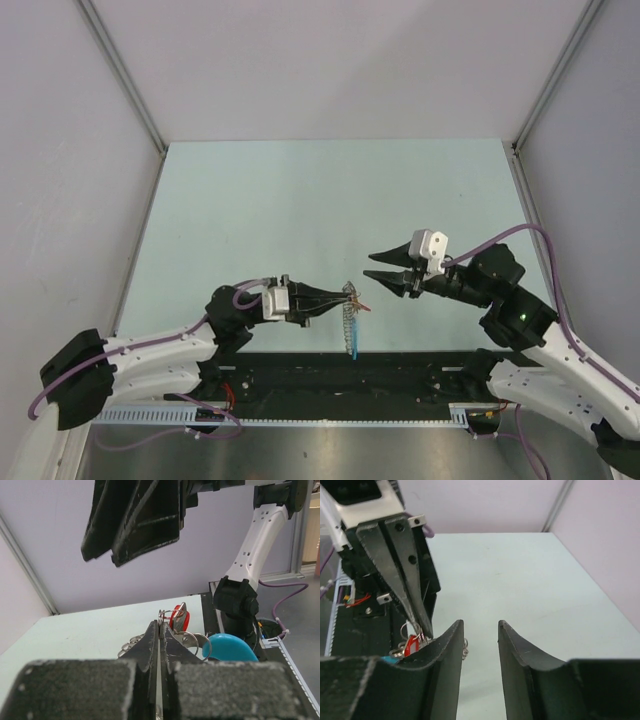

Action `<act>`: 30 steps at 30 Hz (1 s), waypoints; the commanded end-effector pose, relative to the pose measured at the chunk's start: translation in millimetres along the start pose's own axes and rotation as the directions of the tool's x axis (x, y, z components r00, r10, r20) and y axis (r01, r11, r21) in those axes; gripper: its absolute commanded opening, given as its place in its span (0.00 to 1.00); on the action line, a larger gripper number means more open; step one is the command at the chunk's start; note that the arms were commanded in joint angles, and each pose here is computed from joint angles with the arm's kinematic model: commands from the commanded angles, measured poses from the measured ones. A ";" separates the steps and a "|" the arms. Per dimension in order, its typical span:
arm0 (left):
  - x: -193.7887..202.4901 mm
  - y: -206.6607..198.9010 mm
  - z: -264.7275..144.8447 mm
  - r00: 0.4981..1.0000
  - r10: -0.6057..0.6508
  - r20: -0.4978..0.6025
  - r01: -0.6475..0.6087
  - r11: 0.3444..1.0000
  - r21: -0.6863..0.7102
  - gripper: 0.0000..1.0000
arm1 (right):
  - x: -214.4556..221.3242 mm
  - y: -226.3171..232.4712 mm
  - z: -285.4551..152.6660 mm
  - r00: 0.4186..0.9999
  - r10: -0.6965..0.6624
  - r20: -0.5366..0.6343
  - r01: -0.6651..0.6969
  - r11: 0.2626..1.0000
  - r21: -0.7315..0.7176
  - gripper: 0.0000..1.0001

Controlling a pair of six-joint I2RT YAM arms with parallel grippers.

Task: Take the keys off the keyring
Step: Remove the key from the keyring.

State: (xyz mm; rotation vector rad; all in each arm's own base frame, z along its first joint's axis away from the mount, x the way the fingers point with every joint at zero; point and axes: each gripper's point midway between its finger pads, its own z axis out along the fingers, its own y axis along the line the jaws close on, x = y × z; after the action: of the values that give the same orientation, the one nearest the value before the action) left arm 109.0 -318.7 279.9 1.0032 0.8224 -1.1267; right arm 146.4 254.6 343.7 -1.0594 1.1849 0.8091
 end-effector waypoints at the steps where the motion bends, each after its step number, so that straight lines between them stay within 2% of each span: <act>1: -42.0 0.4 5.1 0.989 0.080 0.122 -0.084 0.996 0.025 0.00 | 1.2 27.5 -7.0 1.000 -0.008 -0.023 0.004 0.985 -0.170 0.36; 4: -45.0 -2.2 6.3 0.990 0.071 0.125 -0.077 0.996 0.043 0.00 | 13.6 32.8 -7.2 0.998 -0.016 -0.064 0.003 0.979 -0.205 0.34; 8: -46.4 -1.0 6.3 0.990 0.074 0.124 -0.079 0.996 0.038 0.01 | 14.4 45.6 -8.9 0.998 -0.023 -0.056 0.006 0.960 -0.281 0.34; 21: -44.2 2.4 8.9 0.991 0.070 0.111 -0.074 0.997 0.032 0.01 | 17.5 54.1 -0.2 0.998 -0.027 -0.058 0.008 0.948 -0.318 0.33; 29: -39.9 2.9 10.4 0.993 0.056 0.101 -0.060 0.998 0.035 0.00 | 17.9 57.0 11.7 0.998 -0.034 -0.055 0.015 0.948 -0.317 0.26; 30: -38.9 2.8 10.3 0.994 0.054 0.098 -0.058 0.998 0.037 0.00 | 18.7 57.8 12.5 0.998 -0.035 -0.057 0.015 0.949 -0.316 0.23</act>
State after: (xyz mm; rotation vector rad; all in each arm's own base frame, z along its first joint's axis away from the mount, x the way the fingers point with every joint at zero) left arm 103.4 -318.4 283.7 1.0360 0.7987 -1.1449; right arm 98.8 278.8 289.4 -1.3976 1.1907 0.9982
